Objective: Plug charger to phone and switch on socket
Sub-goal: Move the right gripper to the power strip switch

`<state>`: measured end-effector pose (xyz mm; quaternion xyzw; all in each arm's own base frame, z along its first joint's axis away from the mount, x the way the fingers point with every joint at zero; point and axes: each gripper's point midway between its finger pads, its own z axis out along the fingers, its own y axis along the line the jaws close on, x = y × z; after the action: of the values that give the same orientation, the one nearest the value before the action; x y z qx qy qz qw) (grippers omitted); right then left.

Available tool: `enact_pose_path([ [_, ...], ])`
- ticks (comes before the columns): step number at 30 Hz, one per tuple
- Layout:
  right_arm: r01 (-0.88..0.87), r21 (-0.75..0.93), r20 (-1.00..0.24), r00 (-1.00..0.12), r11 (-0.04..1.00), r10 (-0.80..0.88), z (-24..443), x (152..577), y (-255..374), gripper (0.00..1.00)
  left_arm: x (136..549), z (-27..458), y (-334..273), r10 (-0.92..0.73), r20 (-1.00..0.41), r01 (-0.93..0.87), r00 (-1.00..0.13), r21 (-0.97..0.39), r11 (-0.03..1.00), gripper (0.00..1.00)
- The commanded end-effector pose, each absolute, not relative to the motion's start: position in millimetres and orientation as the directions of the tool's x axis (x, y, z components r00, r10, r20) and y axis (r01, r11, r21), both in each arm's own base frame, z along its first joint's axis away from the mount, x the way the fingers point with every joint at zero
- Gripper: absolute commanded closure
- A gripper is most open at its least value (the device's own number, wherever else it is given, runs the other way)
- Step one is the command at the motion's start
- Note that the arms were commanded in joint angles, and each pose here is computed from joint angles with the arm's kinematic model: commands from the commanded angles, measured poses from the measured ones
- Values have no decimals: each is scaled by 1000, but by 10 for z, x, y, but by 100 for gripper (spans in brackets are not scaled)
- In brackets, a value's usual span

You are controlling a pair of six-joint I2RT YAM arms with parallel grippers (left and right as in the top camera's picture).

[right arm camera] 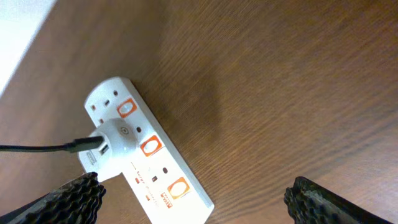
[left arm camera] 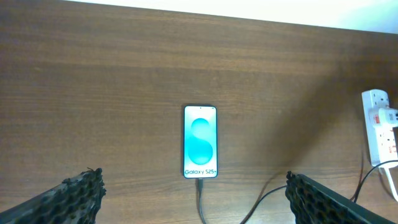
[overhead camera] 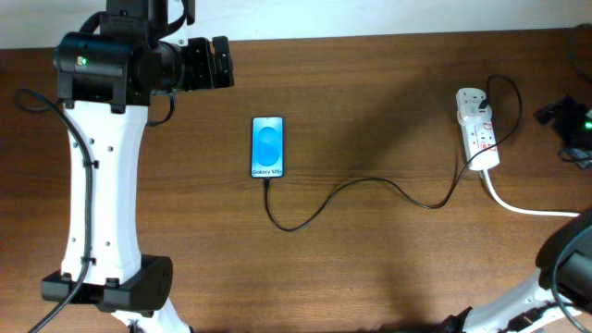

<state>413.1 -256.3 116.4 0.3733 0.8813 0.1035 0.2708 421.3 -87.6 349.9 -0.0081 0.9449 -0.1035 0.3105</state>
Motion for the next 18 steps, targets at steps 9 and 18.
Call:
enact_pose_path([
  [9,615,329,-328,-637,717,697,640,4275,-2408,2,4210,3488,-859,-79,-583,44,-808,-194,980,1],
  [18,610,331,-343,-633,720,694,631,4313,-2436,1,4210,3488,-859,-79,-583,44,-808,-194,980,1],
])
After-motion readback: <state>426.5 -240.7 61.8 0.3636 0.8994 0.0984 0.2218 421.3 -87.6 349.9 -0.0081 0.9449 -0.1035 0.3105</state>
